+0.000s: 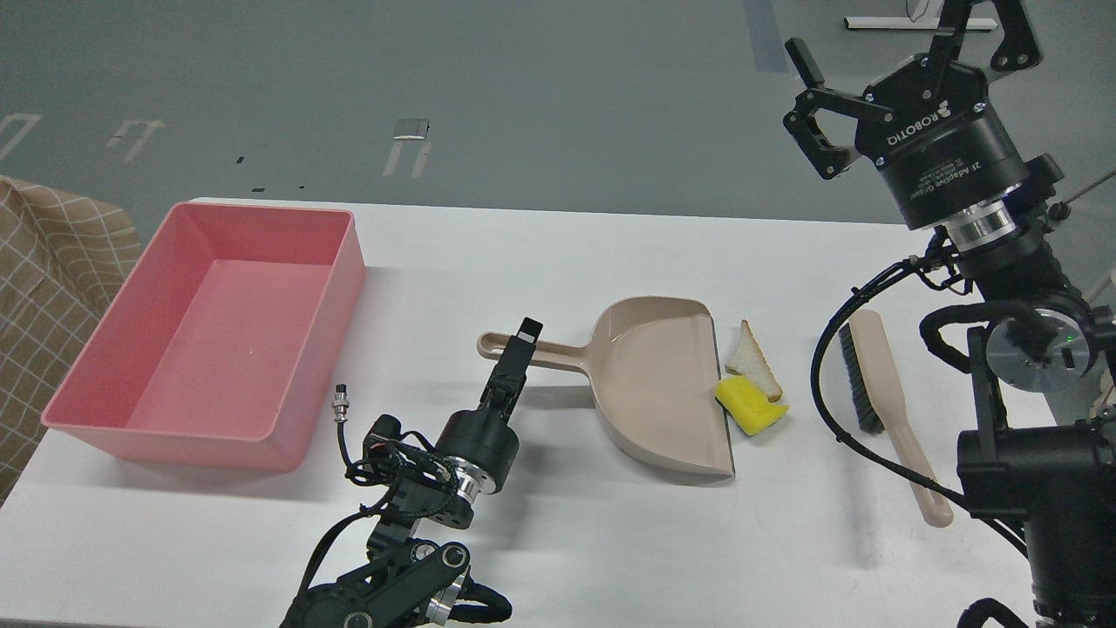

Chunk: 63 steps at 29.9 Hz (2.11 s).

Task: Sweep and dump garbage into bin
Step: 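Close the left gripper on the dustpan handle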

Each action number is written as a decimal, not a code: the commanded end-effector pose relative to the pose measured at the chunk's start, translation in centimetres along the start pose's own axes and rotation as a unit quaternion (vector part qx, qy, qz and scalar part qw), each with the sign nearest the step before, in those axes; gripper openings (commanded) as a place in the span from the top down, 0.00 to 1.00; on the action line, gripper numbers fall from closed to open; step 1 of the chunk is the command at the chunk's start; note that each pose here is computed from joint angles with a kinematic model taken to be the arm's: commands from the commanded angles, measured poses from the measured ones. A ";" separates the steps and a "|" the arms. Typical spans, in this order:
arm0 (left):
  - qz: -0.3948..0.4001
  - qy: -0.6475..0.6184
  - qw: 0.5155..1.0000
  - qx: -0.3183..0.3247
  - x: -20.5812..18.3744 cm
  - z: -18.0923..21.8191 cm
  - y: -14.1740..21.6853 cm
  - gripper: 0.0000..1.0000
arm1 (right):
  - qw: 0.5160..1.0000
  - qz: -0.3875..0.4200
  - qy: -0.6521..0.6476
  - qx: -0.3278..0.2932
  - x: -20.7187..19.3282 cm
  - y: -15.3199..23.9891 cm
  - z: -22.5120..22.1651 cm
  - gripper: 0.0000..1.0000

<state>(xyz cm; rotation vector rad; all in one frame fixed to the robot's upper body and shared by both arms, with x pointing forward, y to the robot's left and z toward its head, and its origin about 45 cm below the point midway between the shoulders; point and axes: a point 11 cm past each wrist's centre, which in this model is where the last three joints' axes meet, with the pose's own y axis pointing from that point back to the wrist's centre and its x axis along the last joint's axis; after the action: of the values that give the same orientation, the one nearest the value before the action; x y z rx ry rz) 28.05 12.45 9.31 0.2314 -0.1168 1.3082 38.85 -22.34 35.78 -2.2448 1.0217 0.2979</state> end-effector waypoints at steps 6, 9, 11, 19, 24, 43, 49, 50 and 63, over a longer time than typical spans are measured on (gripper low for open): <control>0.004 -0.010 1.000 -0.009 0.4 -0.5 -0.2 0.02 | 1.000 0.003 -0.002 0.000 0.2 0.1 0.1 0.00; 0.004 -0.008 1.000 -0.006 0.4 -0.6 -0.1 0.02 | 1.000 0.003 -0.004 0.000 0.2 0.0 0.1 0.00; 0.005 -0.005 1.000 -0.005 0.4 -0.6 -0.2 0.03 | 1.000 0.002 -0.003 0.000 0.2 0.0 0.1 0.00; 0.006 -0.006 1.000 -0.008 0.5 -0.4 -0.4 0.09 | 1.000 0.005 -0.006 -0.002 0.5 0.1 0.3 0.00; 0.006 -0.009 1.000 -0.013 0.7 -0.5 -0.6 0.17 | 1.000 0.006 -0.007 -0.002 0.5 0.1 0.3 0.00; 0.008 -0.025 1.000 0.001 1.1 -1.6 -0.8 0.54 | 1.000 0.010 -0.009 -0.003 0.8 0.2 0.5 0.00; 0.009 -0.024 1.000 0.000 1.2 -1.5 -0.8 0.62 | 1.000 0.011 -0.009 -0.003 0.8 0.2 0.4 0.00; 0.008 -0.025 1.000 0.000 1.2 -1.5 -0.8 0.67 | 1.000 0.011 -0.009 -0.003 0.8 0.2 0.4 0.00; 0.012 -0.027 1.000 0.002 1.5 -1.7 -0.9 0.78 | 1.000 0.010 -0.009 -0.002 0.8 0.2 0.4 0.00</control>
<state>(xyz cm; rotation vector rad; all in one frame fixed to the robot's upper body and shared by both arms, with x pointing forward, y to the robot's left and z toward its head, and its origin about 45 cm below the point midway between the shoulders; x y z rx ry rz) 29.15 13.94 7.80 0.2708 -0.1615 1.3245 39.27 -22.64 34.96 -2.2342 1.0377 0.3299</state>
